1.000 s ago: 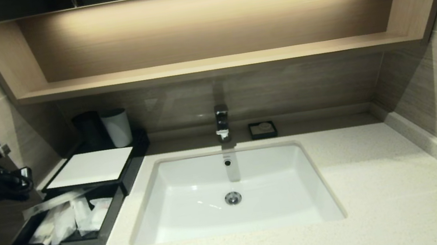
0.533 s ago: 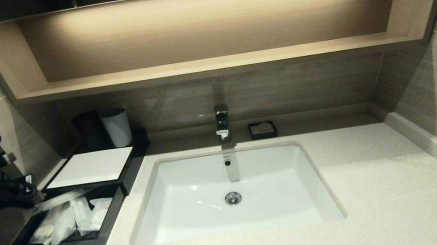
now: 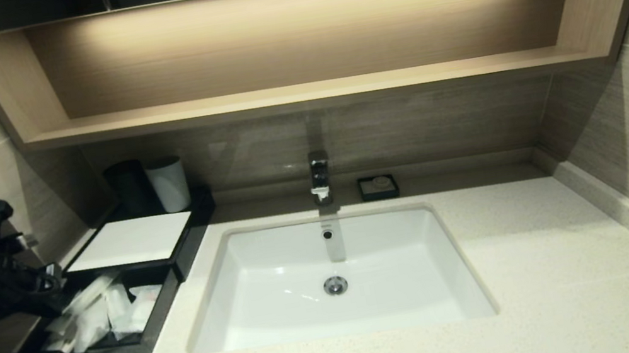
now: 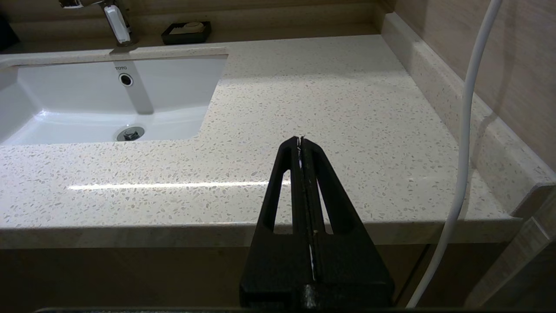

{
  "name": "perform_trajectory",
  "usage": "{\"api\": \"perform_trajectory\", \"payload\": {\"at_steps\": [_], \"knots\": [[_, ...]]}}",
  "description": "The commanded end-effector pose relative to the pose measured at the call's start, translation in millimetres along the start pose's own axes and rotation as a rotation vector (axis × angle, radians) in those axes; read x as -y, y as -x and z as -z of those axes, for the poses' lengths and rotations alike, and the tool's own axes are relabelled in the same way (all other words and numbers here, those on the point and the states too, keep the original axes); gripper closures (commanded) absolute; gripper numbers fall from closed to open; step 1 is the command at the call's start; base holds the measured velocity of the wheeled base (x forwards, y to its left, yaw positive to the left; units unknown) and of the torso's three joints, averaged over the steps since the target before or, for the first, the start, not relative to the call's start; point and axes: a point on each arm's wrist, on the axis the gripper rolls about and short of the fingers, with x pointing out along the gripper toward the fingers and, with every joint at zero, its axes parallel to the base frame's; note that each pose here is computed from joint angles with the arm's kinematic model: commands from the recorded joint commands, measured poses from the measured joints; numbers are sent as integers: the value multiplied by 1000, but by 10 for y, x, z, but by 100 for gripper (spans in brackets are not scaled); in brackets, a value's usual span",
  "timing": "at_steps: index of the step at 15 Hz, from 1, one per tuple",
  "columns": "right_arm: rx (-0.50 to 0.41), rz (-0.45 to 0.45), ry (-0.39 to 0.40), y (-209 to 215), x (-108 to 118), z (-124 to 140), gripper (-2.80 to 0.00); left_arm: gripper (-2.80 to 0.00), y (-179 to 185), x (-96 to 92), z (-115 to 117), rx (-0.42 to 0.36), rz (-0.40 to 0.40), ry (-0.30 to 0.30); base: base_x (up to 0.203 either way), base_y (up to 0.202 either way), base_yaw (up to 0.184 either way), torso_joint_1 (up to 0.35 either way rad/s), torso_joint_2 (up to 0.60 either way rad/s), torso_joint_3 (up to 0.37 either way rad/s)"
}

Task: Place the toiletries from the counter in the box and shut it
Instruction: Close the drawer

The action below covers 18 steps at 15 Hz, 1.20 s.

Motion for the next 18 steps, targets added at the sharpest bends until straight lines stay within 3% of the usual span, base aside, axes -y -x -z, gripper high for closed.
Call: {"api": "perform_trajectory", "payload": {"at_steps": [1,6,14,18], "knots": [[-1,-1,-1,-1,0,-1,0,0,-9,24,56,-52,3,-3,0,0,0,0,0,0],[-1,-1,-1,-1,0,-1,0,0,-49,44,131,-107,2,-25,0,0,0,0,0,0],[-1,-1,-1,-1,0,-1,0,0,743,140,130,126,3,-53,0,0,0,0,0,0],[-1,0,-1,-1,0,-1,0,0,833,150,212,91,0,-50,0,0,0,0,0,0]]}}
